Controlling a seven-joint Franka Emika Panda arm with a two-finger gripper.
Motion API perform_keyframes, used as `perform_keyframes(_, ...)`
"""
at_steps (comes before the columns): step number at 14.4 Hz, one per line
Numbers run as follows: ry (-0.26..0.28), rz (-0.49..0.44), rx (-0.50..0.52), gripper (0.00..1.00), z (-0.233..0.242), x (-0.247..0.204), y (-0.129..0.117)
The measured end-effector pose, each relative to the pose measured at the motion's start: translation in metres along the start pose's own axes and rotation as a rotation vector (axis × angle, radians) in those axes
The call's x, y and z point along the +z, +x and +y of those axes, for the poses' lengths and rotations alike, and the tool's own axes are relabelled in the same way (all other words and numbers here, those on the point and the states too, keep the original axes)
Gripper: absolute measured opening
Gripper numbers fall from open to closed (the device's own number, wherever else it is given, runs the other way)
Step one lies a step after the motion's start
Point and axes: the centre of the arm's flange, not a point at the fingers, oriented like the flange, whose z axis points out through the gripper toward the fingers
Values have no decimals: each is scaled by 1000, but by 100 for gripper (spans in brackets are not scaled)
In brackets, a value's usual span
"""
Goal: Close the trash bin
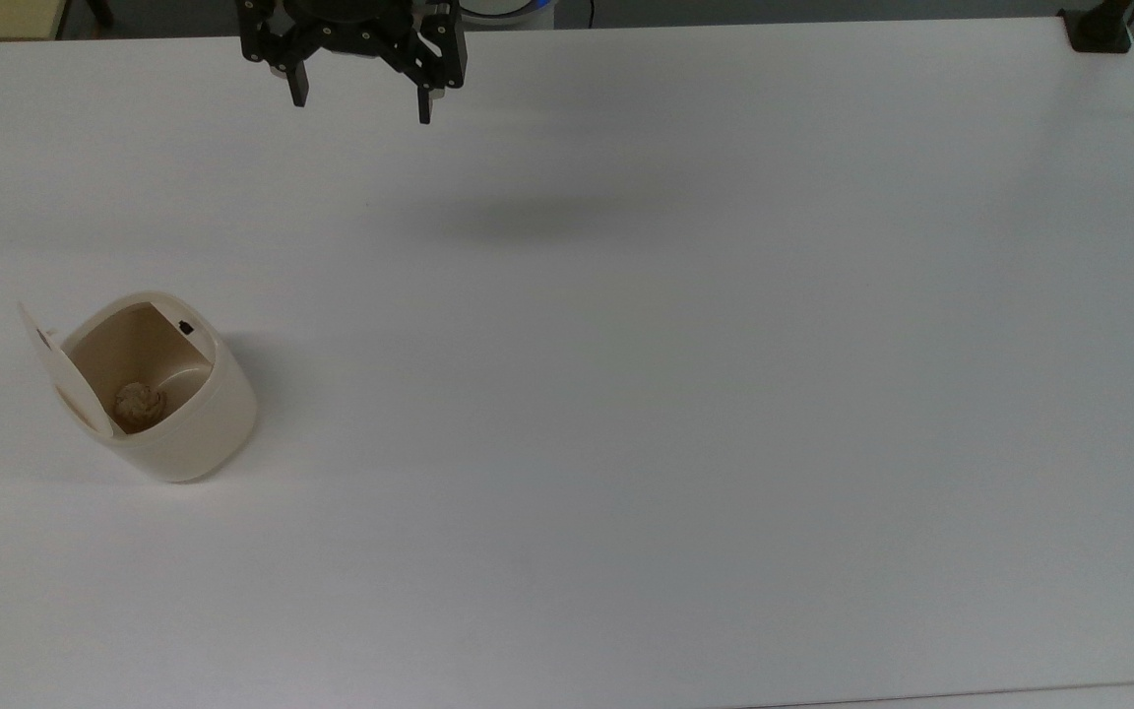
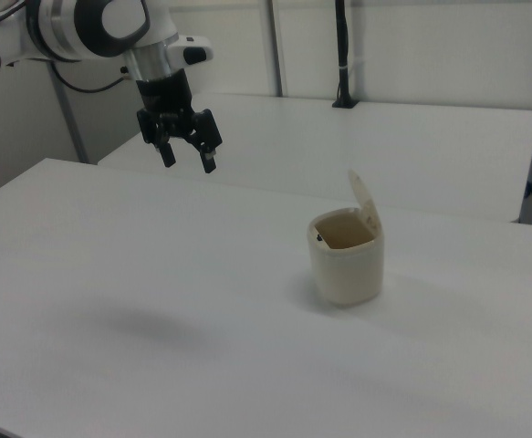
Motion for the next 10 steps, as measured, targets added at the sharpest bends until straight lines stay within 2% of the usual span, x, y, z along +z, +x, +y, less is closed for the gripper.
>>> perform_keyframes(8, 0, 0, -3, 100, -2, 0, 0)
perform_keyframes(9, 1, 0, -7, 96, -2, 0, 0)
perform_keyframes(10, 1, 0, -21, 84, -3, 0, 0)
